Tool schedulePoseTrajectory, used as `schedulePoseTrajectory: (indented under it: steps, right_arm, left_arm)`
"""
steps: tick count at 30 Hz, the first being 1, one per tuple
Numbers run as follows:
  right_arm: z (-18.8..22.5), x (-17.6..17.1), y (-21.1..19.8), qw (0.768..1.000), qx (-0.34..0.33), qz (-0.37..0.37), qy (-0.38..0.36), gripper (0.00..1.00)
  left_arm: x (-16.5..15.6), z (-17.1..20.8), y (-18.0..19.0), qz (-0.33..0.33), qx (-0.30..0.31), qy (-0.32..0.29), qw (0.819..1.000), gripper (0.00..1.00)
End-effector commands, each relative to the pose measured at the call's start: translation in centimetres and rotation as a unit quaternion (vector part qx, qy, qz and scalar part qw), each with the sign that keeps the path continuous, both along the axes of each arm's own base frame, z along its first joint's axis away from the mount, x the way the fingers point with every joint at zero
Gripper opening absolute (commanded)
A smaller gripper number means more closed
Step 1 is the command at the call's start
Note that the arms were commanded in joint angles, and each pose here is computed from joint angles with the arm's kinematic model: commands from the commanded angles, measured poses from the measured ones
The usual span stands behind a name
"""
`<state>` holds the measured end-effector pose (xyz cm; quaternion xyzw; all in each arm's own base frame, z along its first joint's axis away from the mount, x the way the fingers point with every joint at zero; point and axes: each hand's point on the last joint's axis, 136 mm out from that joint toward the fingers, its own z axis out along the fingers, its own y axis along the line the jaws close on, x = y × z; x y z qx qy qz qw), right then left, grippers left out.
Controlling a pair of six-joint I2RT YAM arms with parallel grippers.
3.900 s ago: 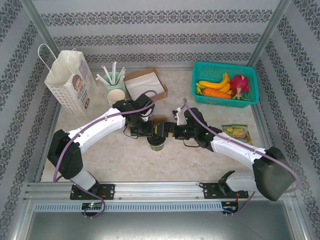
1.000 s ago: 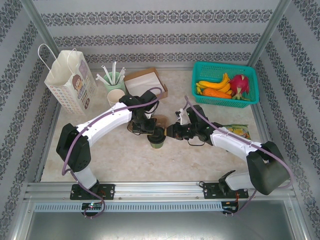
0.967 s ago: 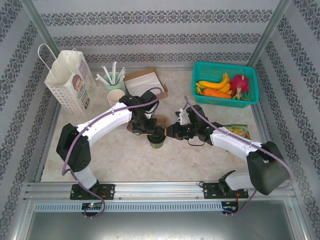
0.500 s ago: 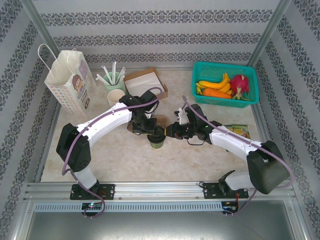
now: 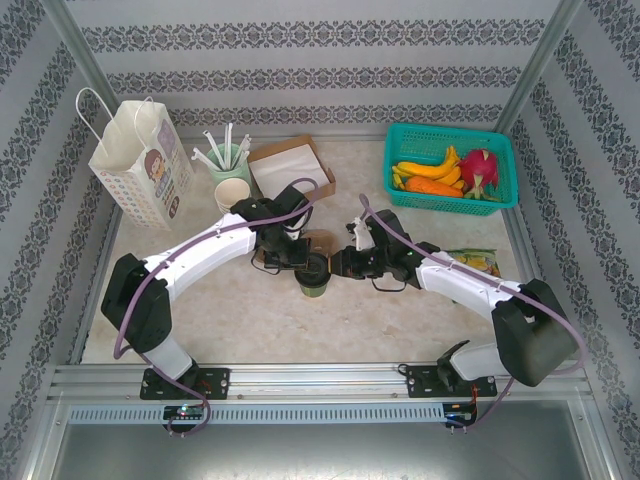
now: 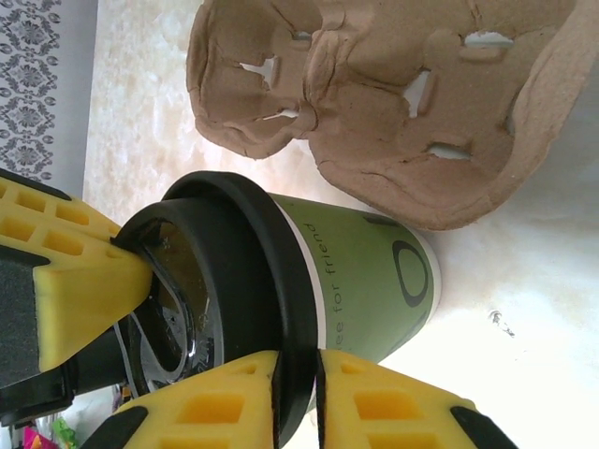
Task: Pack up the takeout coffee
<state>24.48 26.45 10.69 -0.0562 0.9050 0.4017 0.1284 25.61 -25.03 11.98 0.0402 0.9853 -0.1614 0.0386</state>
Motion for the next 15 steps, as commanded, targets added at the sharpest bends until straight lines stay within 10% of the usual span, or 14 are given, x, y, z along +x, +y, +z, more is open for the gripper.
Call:
schedulePoseTrajectory:
  steps: [1, 15]
  right_arm:
    - [-8.3, -4.1, -5.2, 0.981, -0.156, -0.031, 0.109, 0.23]
    - [4.4, 2.2, -0.1, 0.998, 0.047, -0.033, 0.030, 0.34]
  left_arm:
    - [-4.2, -6.8, 3.9, -0.003, 0.115, 0.112, 0.987, 0.00]
    - [1.7, 1.8, 1.5, -0.042, 0.099, -0.023, 0.994, 0.00]
